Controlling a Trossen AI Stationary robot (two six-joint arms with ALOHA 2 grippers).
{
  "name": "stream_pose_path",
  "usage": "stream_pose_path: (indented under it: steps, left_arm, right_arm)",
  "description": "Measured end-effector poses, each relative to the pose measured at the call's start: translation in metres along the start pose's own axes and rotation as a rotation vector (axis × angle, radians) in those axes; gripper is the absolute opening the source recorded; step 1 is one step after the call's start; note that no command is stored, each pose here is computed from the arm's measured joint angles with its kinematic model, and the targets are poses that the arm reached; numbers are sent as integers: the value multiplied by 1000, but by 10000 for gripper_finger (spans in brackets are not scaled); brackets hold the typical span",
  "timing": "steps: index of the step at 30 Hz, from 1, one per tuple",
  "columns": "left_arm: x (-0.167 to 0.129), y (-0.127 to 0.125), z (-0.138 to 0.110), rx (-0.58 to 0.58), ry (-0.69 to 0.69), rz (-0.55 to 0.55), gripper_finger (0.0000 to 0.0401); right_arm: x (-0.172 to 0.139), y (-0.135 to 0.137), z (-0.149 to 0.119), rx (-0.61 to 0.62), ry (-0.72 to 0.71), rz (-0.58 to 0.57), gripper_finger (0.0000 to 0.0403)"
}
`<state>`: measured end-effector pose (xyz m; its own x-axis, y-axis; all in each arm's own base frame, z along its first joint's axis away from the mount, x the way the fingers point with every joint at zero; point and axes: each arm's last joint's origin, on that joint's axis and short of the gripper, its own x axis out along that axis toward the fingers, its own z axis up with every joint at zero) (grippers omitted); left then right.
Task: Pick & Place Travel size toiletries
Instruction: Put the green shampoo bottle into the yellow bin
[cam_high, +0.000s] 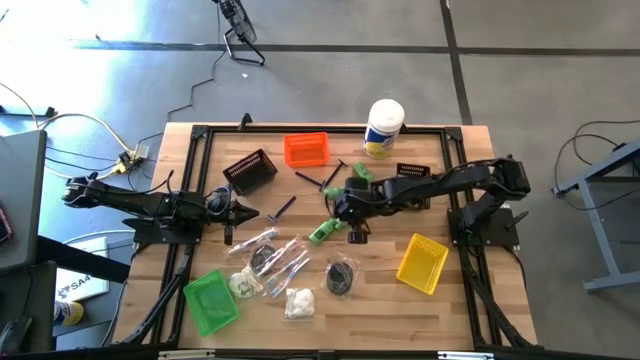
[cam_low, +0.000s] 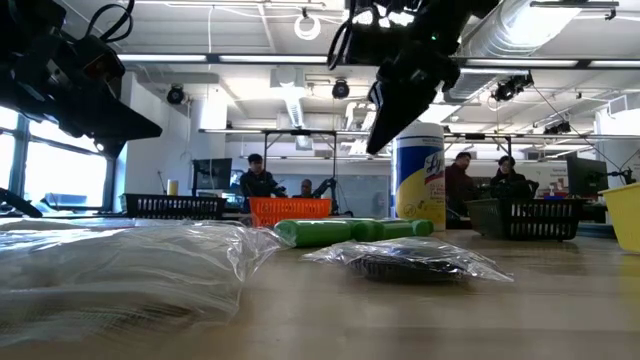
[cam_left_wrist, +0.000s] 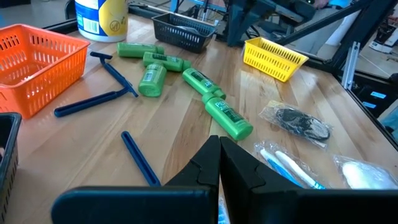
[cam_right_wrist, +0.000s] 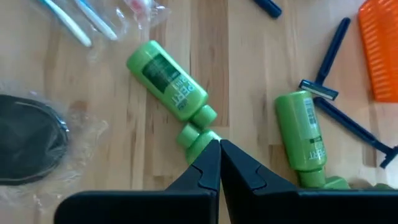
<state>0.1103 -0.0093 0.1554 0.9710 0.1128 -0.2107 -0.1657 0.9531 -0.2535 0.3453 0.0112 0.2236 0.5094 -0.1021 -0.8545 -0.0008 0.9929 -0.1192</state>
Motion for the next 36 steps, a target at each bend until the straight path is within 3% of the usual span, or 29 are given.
stream_pose_path:
  steps: [6,16,20,36]
  left_arm:
    - [0,0,0,0,0,1,3]
    - [0,0,0,0,-1,2,3]
    - [0,0,0,0,-1,2,3]
    - [0,0,0,0,0,2,3]
  right_arm:
    - [6,-11,-2,-22,19,11,39]
    - [15,-13,-3,-99,39,4,240]
    - [15,-13,-3,-102,35,1,292]
    - [60,-12,-19,-156,191,42,291]
